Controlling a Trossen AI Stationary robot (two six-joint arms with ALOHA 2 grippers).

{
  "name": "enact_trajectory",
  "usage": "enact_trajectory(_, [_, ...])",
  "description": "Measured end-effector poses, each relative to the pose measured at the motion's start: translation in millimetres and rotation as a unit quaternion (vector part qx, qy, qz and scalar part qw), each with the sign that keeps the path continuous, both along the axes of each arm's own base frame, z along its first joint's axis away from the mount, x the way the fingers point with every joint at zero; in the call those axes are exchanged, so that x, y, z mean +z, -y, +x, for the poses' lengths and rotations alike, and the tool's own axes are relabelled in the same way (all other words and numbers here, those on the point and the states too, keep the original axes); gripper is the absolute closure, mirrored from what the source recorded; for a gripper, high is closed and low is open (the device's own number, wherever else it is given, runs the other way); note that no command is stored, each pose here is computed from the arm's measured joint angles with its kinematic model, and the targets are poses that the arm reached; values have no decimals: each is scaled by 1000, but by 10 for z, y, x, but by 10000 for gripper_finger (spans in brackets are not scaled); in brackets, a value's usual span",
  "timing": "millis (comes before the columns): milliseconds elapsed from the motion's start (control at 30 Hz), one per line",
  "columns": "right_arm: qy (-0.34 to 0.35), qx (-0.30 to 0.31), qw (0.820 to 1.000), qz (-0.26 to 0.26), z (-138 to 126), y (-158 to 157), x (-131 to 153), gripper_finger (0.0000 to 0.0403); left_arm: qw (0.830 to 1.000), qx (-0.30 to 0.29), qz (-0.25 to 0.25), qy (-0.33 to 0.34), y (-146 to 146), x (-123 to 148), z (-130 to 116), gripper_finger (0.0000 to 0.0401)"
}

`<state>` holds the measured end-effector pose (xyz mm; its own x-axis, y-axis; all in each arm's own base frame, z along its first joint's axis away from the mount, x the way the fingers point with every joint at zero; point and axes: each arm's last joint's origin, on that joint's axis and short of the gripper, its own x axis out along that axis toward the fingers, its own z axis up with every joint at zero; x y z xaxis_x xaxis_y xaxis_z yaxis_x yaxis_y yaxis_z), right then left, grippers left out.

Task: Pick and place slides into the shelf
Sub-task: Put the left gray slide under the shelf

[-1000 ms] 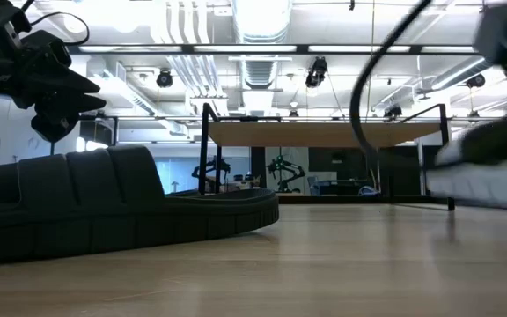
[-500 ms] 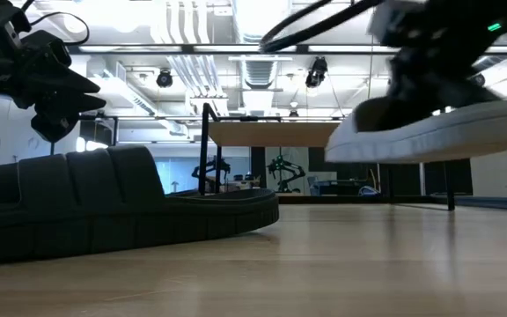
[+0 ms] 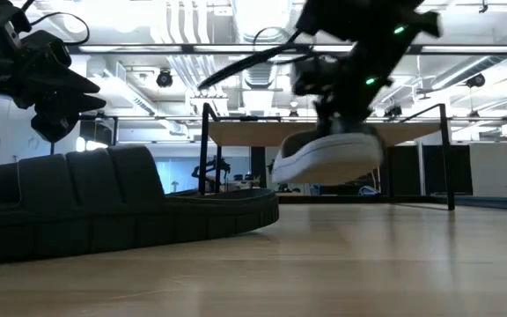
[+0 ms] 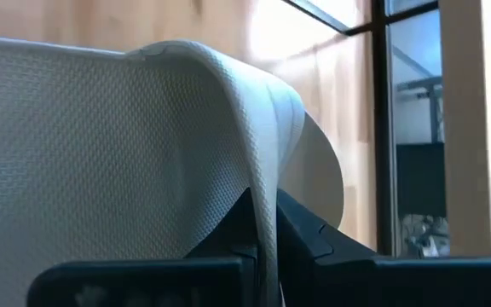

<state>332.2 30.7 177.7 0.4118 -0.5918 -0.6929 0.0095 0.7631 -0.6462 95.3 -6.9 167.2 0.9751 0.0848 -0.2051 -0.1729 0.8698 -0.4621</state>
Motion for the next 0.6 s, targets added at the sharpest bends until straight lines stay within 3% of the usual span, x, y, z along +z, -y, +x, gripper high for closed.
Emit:
enact_trajectory(400, [-32,-33,999,-22,130,166,-321,390,1000,0,0,0,0,-3,1,292])
enact_trajectory(600, [-34,-35,999,-22,123,184,-334,375,1000,0,0,0,0,-3,1,292])
